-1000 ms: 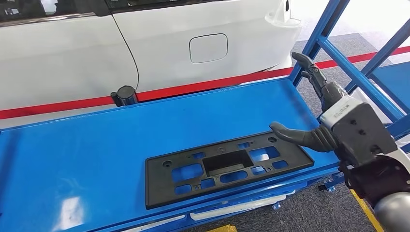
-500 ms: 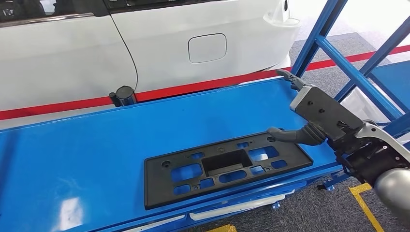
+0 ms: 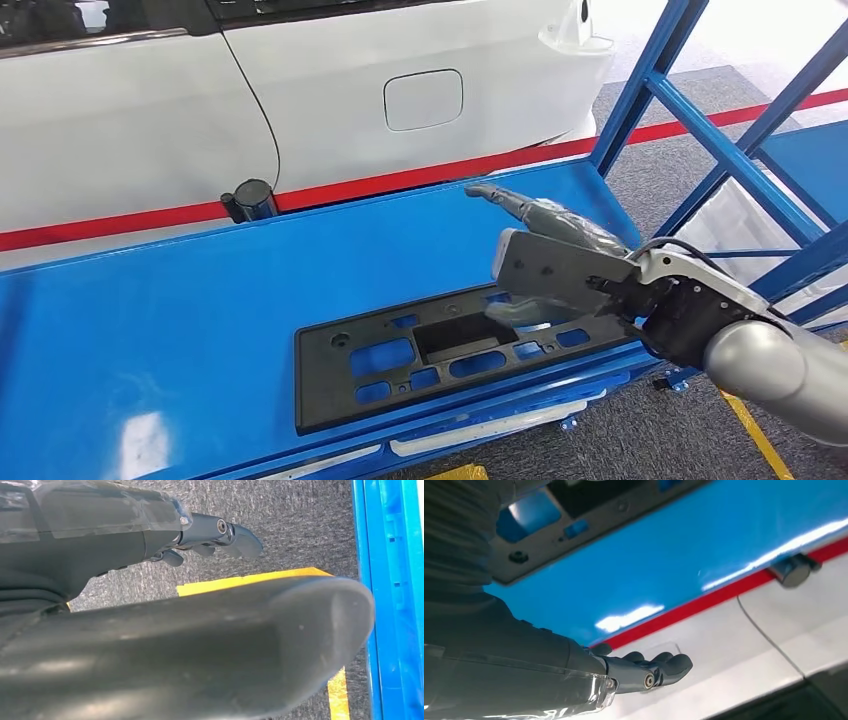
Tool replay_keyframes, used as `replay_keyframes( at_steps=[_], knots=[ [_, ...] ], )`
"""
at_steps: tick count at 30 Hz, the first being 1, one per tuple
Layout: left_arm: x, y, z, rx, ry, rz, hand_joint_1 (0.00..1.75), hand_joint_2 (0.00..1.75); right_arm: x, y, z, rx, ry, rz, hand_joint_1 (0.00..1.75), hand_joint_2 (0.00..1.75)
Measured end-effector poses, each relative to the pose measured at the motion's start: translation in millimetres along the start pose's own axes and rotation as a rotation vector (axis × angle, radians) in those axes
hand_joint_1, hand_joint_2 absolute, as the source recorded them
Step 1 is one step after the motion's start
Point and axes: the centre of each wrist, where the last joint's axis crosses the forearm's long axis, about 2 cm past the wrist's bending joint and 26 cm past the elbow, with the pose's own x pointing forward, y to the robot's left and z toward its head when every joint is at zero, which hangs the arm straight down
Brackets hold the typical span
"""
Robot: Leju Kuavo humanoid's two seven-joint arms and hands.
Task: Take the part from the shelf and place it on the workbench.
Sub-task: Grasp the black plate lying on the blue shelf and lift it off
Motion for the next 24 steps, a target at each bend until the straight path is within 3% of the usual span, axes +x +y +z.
replay_keyframes(
  at_steps=[11,24],
  knots=[
    [0,-1,0,-0.015,0.001,-0.021,0.0,0.0,1,33,-8,0.121,0.005,-0.028,0.0,1.75],
    [-4,-6,2,-0.063,0.0,-0.05,0.0,0.0,-25,73,11,0.162,0.125,-0.124,0.0,1.75]
  ],
)
